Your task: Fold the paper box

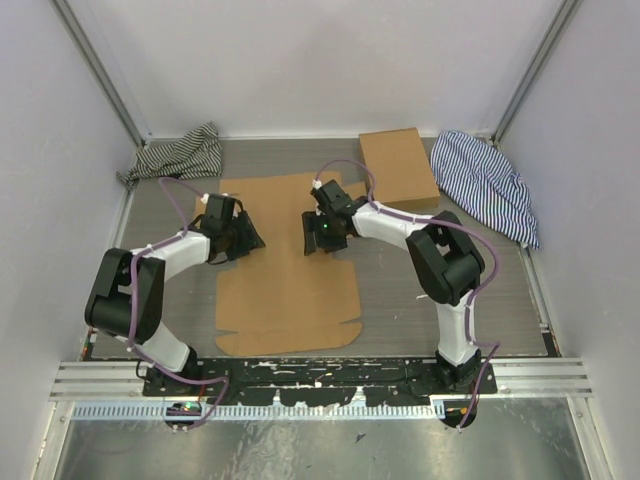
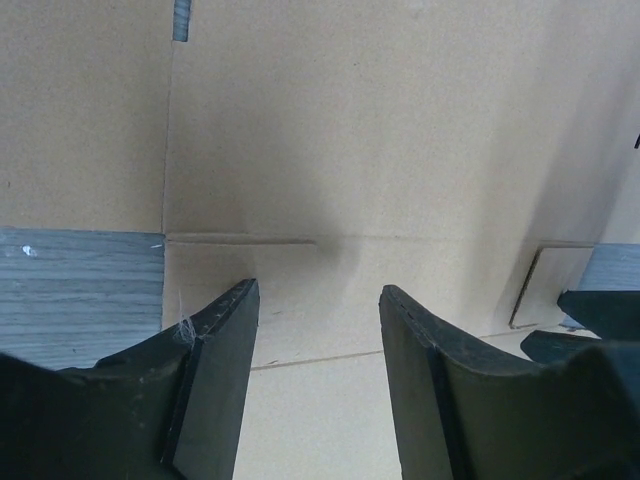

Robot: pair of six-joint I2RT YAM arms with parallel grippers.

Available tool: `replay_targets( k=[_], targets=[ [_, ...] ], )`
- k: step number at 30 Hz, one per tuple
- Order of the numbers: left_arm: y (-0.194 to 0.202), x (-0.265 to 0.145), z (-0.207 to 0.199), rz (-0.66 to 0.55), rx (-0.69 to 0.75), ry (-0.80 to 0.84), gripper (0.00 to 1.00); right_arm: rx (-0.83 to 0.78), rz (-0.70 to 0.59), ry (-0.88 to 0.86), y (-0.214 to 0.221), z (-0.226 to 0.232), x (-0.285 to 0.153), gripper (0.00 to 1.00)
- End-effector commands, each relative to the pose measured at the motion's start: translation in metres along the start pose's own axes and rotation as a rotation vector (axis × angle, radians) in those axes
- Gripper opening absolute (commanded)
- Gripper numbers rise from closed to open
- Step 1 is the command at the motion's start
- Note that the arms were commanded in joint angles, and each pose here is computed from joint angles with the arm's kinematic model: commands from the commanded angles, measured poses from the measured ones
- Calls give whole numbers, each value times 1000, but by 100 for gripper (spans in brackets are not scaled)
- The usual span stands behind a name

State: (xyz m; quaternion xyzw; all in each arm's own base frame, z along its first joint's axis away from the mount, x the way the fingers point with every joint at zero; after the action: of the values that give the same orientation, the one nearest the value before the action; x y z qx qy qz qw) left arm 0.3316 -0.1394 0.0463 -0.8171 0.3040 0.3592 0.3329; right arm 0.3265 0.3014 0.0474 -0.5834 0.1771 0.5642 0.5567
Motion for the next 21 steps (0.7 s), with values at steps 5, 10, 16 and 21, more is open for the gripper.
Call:
replay_targets(
  k=[5,10,16,21],
  targets=[
    [27,-4,20,108,1,-89,59,-3,40,-14,14,7,25,65],
    [23,-9,15,104,10,-86,59,-12,14,-4,5,9,13,66],
    [-2,-36,-5,35,59,-80,65,-49,-73,26,-34,15,-23,66],
    [-38,-67,-33,-75,97,-63,72,-48,-161,58,-74,7,-50,65]
  ],
)
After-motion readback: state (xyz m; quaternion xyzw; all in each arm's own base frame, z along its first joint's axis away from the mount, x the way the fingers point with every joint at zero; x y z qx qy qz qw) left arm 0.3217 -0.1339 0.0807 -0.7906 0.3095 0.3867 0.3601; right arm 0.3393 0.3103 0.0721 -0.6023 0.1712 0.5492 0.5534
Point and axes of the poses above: each gripper's point midway between its finger pads, its own x axis out along the fingers, its own z axis along the line the jaws close on, y = z × x, the point moved 2 cm from there along -x, back along the fingers, and after that the axes turned 11 degrees about -x, right-handed, at the moved point
